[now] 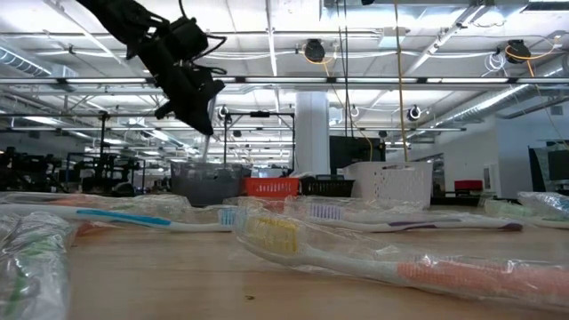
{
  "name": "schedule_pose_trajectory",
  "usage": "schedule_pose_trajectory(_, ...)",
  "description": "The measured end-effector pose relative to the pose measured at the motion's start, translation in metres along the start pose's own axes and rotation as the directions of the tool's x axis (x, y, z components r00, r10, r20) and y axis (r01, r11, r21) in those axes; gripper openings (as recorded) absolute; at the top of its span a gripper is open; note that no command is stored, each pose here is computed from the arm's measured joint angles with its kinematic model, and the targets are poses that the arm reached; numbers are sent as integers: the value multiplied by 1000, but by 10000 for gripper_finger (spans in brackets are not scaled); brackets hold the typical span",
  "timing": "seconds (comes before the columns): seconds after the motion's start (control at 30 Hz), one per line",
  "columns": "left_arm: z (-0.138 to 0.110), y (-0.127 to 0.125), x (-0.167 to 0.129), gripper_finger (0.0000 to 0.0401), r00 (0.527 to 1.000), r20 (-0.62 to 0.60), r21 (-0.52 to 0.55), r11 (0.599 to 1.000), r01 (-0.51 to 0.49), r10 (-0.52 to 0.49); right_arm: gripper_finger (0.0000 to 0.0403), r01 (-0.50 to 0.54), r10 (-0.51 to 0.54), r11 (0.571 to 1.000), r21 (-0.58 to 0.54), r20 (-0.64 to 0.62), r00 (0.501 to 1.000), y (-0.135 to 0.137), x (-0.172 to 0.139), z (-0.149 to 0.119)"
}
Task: Pick & Place Toothbrushes
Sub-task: Put the blue toothbrush into the gray bin
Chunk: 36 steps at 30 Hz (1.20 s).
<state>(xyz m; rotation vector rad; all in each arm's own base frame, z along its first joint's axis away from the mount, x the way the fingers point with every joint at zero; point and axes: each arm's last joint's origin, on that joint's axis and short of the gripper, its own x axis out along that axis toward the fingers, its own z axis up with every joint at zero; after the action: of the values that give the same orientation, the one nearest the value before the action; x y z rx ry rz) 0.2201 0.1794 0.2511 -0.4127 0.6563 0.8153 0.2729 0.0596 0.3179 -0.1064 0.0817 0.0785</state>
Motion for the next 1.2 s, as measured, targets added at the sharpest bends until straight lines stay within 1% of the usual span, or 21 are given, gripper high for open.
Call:
schedule_pose_trajectory(0.23,-9,11,26,3,992,-124,-30,999,11,-14,254,0,0,1000,-1,0,1000,0,0,0)
schedule_pose_trajectory(0.37,-1,14,33,3,982,-188,-36,999,-3,-4,254,0,0,1000,-2,0,1000,0,0,0)
schedule_pose_trajectory(0.6,16,7,44,3,952,-307,-16,1000,-18,12,254,-2,2,1000,-6,-18,1000,1,4,-4)
schedule_pose_trajectory(0.7,18,5,50,6,944,-331,-9,1000,-18,14,254,2,-2,1000,-6,-26,1000,1,6,-6)
schedule_pose_trajectory(0.83,16,3,58,8,928,-370,-50,999,17,-34,254,2,-2,1000,-7,-36,999,2,9,-9)
schedule_pose_trajectory(0.97,12,4,60,4,914,-404,-55,998,12,-33,254,1,-1,1000,-7,-37,999,2,9,-9)
schedule_pose_trajectory(1.2,9,7,58,28,899,-438,-62,998,-8,-20,254,2,-3,1000,-8,-37,999,2,9,-9)
